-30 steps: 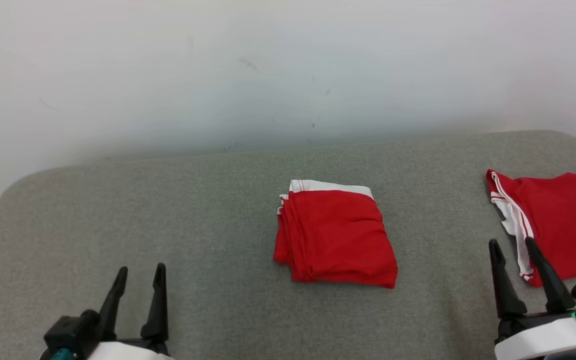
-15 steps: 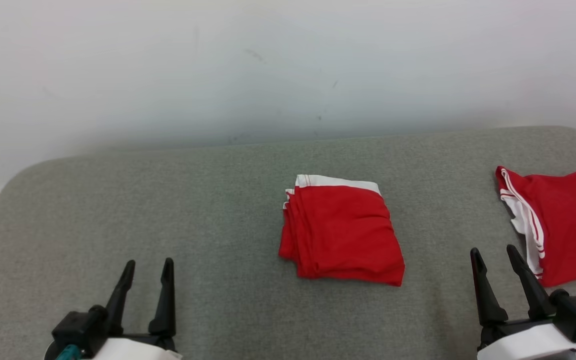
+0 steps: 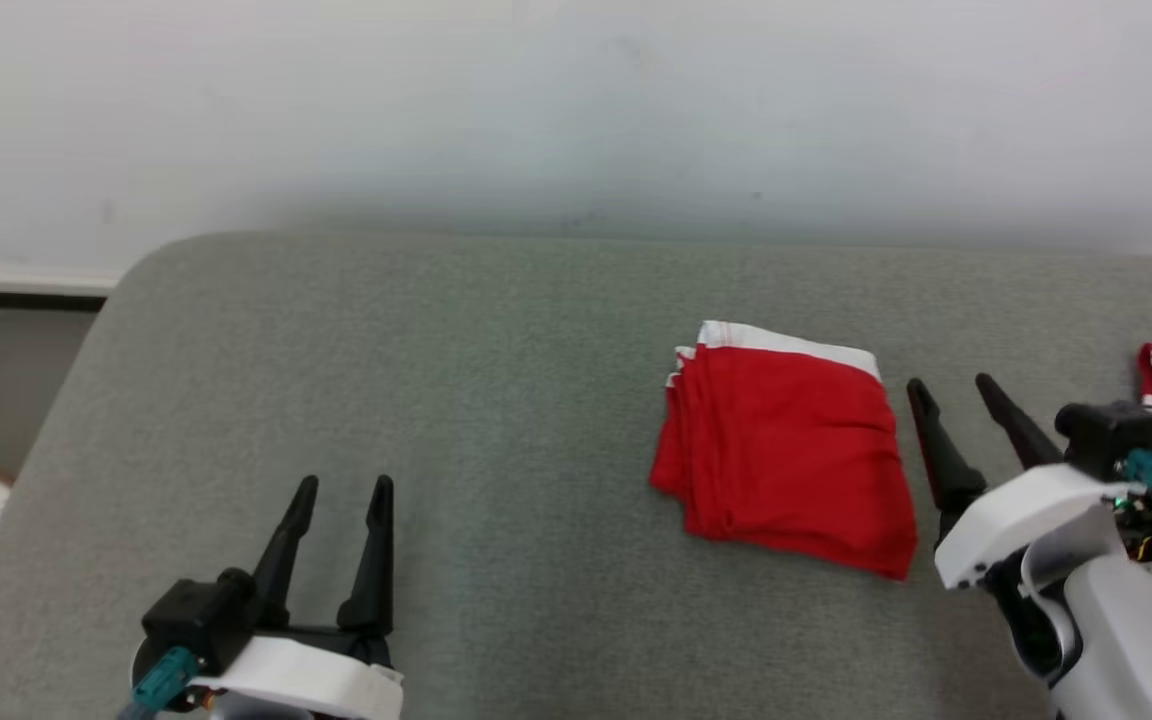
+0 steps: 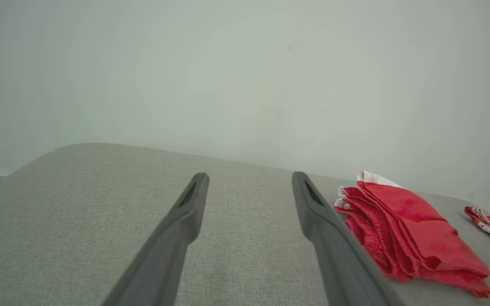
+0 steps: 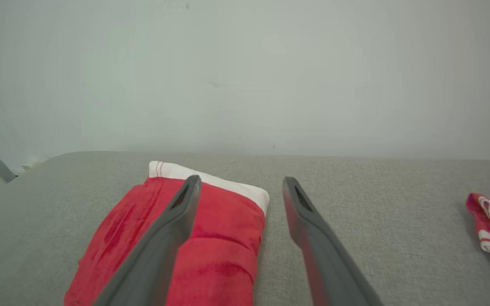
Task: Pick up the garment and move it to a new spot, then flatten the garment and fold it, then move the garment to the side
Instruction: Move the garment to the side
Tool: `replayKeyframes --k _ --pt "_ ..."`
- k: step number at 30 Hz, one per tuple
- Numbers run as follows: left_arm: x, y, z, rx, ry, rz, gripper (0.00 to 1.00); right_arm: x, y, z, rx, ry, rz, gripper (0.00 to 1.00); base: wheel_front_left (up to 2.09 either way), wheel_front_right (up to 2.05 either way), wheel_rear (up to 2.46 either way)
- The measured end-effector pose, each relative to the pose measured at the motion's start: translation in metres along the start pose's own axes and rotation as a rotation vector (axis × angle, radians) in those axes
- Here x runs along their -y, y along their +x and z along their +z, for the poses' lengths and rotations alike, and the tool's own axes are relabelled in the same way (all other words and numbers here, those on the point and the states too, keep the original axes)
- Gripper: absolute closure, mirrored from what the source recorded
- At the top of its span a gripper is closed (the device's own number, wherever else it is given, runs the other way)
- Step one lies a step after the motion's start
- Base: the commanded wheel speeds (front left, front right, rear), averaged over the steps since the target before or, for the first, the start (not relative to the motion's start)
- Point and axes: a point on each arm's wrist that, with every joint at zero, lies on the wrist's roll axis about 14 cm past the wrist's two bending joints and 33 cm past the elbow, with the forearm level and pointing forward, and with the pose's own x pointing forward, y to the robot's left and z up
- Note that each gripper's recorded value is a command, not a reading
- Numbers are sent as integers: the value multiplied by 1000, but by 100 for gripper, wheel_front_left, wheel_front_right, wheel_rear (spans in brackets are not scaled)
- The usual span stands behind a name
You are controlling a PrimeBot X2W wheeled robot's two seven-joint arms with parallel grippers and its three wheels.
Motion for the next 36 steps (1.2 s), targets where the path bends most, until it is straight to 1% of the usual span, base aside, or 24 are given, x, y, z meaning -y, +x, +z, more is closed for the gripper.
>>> replayKeyframes --k 2,5,9,12,15,19,22,23,24,25,26,27,31,36 --pt "-6 -1 1 0 6 15 0 0 13 -5 -42 0 3 0 0 0 0" --pt "-15 -4 3 2 13 39 0 1 31 -18 -142 4 -1 0 0 0 0" --pt "-25 -8 2 -3 19 68 0 9 42 -49 -320 34 -36 0 0 0 0" --pt "-34 -13 2 -9 24 94 0 16 41 -75 -457 63 -71 0 0 0 0" --pt "-41 -17 3 -10 30 114 0 14 38 -97 -568 101 -85 0 0 0 0" --pt "-46 -20 3 -12 33 130 0 0 34 -117 -650 152 -74 0 0 0 0" --pt "-47 -20 3 -13 35 134 0 -2 32 -123 -693 173 -75 0 0 0 0" --pt "-47 -20 2 -14 35 135 0 -1 32 -125 -703 175 -76 9 0 0 0" --pt "-47 -19 3 -13 35 134 0 -1 32 -125 -709 177 -77 41 0 0 0" --pt "-47 -19 3 -12 35 133 0 -1 31 -125 -710 180 -78 53 0 0 0" --pt "-47 -18 3 -11 35 133 0 -1 31 -125 -705 185 -79 78 0 0 0" --pt "-47 -18 3 -11 35 132 0 0 32 -124 -696 187 -81 100 0 0 0" --pt "-44 -16 4 -7 32 122 0 1 34 -114 -640 174 -81 100 0 0 0" --pt "-35 -13 7 4 26 94 0 7 36 -90 -541 131 -82 100 0 0 0"
